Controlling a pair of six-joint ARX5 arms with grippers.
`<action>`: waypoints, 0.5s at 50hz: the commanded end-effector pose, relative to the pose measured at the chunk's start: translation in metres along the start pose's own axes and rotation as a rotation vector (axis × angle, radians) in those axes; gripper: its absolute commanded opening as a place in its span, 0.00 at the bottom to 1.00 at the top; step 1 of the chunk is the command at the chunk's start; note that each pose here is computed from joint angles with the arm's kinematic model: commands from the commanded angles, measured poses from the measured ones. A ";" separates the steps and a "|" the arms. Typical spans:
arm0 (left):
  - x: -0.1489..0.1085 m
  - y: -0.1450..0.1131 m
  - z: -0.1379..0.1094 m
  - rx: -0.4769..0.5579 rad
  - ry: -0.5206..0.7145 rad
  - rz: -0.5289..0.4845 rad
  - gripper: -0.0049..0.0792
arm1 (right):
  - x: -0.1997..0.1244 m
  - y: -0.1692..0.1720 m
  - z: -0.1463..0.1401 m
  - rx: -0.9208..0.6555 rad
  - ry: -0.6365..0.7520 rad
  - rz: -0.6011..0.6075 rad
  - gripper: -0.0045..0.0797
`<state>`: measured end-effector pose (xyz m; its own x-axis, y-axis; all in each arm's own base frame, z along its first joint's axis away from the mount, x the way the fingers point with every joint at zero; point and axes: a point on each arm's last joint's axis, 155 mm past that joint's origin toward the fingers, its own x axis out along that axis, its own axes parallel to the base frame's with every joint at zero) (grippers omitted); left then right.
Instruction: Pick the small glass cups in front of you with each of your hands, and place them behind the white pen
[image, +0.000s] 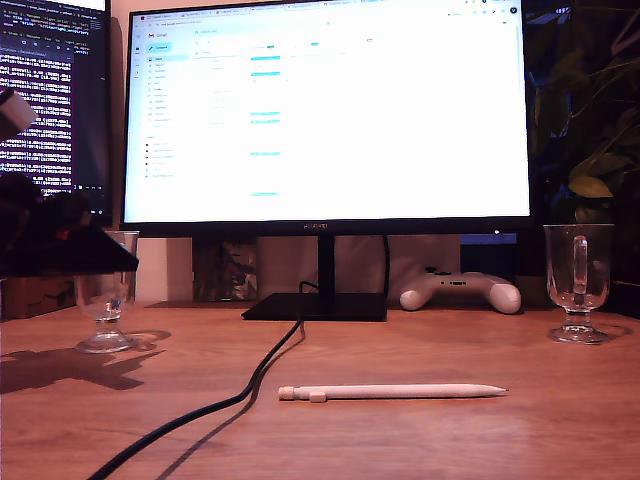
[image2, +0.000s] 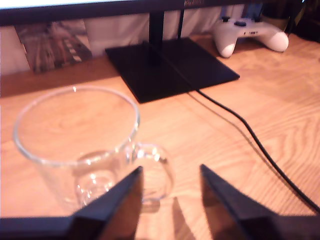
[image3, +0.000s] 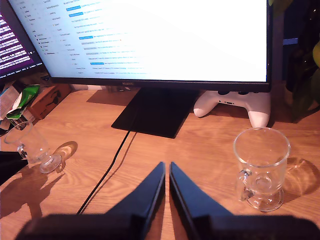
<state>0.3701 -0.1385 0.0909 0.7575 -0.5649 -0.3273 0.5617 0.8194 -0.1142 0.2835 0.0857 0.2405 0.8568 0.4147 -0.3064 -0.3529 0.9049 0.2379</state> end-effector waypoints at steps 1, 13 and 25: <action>0.004 0.000 -0.005 -0.001 0.012 -0.004 0.38 | 0.005 0.002 0.001 -0.003 0.013 0.010 0.08; 0.006 0.002 -0.009 -0.005 0.020 -0.004 0.38 | 0.016 0.003 -0.011 0.009 0.066 0.020 0.10; 0.009 0.003 0.010 0.018 -0.038 -0.004 0.38 | 0.019 0.003 -0.014 0.012 0.080 0.023 0.10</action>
<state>0.3757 -0.1394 0.0895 0.7638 -0.5659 -0.3104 0.5638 0.8191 -0.1057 0.2917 0.0941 0.2156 0.8143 0.4336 -0.3858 -0.3534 0.8977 0.2630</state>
